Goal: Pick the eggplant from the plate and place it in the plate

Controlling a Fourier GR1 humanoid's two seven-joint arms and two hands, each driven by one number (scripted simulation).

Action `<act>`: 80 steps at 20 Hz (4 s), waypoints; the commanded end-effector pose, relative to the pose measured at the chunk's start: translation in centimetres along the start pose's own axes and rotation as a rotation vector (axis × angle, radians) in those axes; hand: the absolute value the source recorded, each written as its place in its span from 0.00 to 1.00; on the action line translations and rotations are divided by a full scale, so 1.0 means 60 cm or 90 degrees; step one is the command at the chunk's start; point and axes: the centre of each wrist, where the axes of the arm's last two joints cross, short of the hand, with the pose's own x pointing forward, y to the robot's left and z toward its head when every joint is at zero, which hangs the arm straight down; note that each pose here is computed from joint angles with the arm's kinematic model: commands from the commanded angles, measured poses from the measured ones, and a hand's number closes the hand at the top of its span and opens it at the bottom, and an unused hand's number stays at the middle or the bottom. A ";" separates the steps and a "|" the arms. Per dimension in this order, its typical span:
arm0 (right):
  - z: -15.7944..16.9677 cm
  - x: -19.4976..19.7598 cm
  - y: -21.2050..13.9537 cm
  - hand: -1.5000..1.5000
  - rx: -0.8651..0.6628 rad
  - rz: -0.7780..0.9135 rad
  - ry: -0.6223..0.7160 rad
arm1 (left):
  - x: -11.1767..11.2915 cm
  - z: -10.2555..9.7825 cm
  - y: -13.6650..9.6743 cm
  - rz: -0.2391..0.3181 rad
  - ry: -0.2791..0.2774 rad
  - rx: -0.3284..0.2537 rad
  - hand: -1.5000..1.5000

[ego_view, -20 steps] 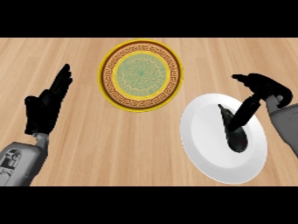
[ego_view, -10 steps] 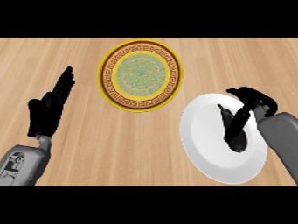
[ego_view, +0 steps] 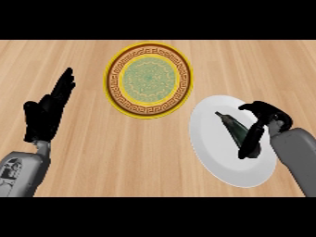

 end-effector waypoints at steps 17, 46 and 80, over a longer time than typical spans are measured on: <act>0.042 0.006 0.023 1.00 -0.281 -0.023 -0.044 | -0.002 0.006 -0.015 0.001 0.005 0.014 0.50; 0.179 0.318 0.012 1.00 -0.540 -0.117 -0.418 | 0.001 -0.001 -0.007 0.000 -0.003 -0.017 0.50; 0.034 0.334 0.028 0.00 -0.519 -0.514 -0.412 | 0.020 -0.036 -0.020 0.004 -0.006 -0.012 0.50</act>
